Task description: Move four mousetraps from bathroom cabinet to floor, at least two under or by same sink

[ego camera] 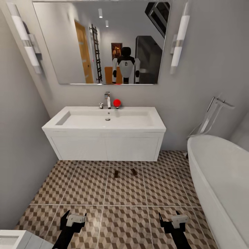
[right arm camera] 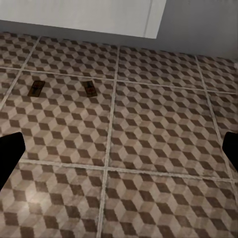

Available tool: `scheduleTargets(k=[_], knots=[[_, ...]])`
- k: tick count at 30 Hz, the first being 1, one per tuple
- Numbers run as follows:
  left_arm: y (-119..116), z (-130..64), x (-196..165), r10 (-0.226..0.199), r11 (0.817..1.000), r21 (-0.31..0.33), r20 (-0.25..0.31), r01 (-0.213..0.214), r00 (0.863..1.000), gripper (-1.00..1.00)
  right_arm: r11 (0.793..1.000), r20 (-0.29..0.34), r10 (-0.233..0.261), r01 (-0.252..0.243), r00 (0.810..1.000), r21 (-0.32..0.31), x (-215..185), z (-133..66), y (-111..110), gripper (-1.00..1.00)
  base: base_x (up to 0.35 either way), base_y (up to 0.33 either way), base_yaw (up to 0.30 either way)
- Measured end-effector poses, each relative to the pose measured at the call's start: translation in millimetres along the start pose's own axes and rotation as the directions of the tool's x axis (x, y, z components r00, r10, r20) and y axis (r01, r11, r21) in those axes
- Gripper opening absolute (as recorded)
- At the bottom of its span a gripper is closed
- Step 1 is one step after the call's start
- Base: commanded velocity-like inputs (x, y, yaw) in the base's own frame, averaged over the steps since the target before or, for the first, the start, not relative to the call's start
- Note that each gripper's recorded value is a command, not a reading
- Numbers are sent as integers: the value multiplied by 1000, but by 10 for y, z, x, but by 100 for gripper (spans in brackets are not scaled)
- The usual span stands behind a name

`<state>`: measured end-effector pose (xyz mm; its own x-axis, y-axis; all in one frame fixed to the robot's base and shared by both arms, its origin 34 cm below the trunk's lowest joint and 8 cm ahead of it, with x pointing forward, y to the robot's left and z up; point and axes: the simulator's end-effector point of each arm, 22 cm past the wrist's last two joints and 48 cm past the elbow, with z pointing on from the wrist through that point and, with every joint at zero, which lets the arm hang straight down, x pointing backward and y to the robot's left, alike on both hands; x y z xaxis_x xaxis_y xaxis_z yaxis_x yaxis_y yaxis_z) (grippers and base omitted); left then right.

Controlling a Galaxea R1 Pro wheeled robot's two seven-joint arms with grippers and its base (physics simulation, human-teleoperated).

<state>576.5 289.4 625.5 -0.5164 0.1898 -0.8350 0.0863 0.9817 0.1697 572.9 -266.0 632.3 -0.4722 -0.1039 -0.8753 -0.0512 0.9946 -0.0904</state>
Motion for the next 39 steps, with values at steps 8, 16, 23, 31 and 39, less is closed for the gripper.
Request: scheduleTargets(k=[8, 16, 23, 31, 39], knots=[[18, -66, -86, 0, 1000, 0, 0, 0, 1000, 100, 1000, 0, 0, 0, 1000, 0, -91, -61, -9, 100, 0, 0, 0], [35, -131, -168, 0, 1000, 0, -1, 0, 1000, 100, 1000, -1, 0, 0, 1000, 0, -177, -121, -18, 100, 0, 0, 0], [49, -188, -235, 0, 1000, 0, -1, 0, 1000, 100, 1000, -1, 0, 0, 1000, 0, -248, -174, -26, 100, 0, 0, 0], [63, -253, -307, 0, 1000, 0, -1, 0, 1000, 100, 1000, -2, 0, 0, 1000, 0, -322, -236, -33, 100, 0, 0, 0], [77, -317, -374, 0, 1000, 0, -2, 0, 1000, 100, 1000, -2, 0, 0, 1000, 0, -396, -295, -41, 100, 0, 0, 0]])
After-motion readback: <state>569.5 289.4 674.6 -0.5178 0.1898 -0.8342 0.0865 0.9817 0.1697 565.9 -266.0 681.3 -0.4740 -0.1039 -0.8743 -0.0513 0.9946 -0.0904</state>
